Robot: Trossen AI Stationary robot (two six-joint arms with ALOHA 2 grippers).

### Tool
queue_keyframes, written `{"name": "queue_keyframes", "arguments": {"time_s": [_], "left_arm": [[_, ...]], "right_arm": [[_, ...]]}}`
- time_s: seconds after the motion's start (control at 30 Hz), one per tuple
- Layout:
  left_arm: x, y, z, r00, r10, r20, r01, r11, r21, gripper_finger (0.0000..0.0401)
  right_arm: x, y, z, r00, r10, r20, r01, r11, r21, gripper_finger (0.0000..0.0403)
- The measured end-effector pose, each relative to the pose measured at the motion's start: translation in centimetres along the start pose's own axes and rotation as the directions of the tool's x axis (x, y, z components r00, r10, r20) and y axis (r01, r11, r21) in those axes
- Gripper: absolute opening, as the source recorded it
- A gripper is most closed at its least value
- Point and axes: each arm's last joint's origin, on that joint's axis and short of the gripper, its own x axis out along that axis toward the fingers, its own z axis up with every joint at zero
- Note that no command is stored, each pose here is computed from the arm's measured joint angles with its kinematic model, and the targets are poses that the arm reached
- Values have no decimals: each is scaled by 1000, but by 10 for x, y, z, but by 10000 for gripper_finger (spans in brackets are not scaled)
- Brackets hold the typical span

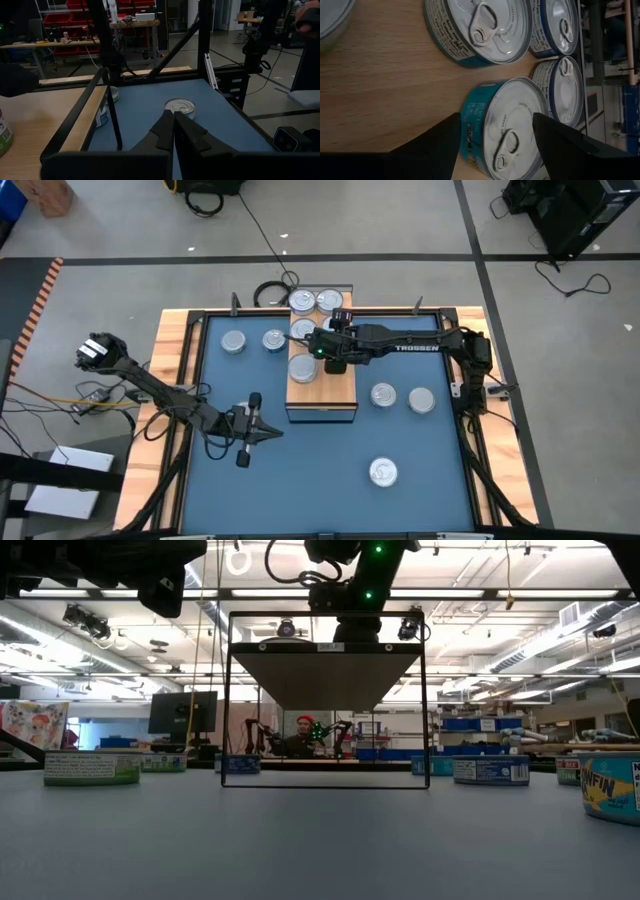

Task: Stack canned seafood by type on shelf
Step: Put the yellow-blue tuna can on the shelf

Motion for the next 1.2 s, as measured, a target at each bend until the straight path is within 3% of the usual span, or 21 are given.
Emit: {"name": "queue_keyframes", "arguments": {"time_s": [0.17,0.33,0.47,0.6,0.7,0.97,1.2], "left_arm": [[0,0,0,1000,0,0,0,1000,-11,14],[0,0,0,1000,7,1,-7,1000,-13,14],[0,1,0,1000,27,1,-27,999,-27,14],[0,1,0,1000,29,1,-29,999,-41,14],[0,1,0,1000,30,1,-29,999,-40,14],[0,2,0,999,34,1,-34,999,-40,14],[3,9,0,998,65,0,-65,997,-48,14]], "right_arm": [[-7,4,2,1000,4,20,-4,1000,-7,241],[-40,-1,-3,998,14,68,-17,999,35,204],[-71,-13,-20,998,30,50,-36,992,119,143],[-79,-29,-35,997,27,71,-41,979,199,52],[-68,-32,-47,995,27,93,-47,974,221,11],[-16,-30,-86,983,80,165,-132,933,334,6],[5,-25,-93,974,90,210,-165,913,372,3]]}}
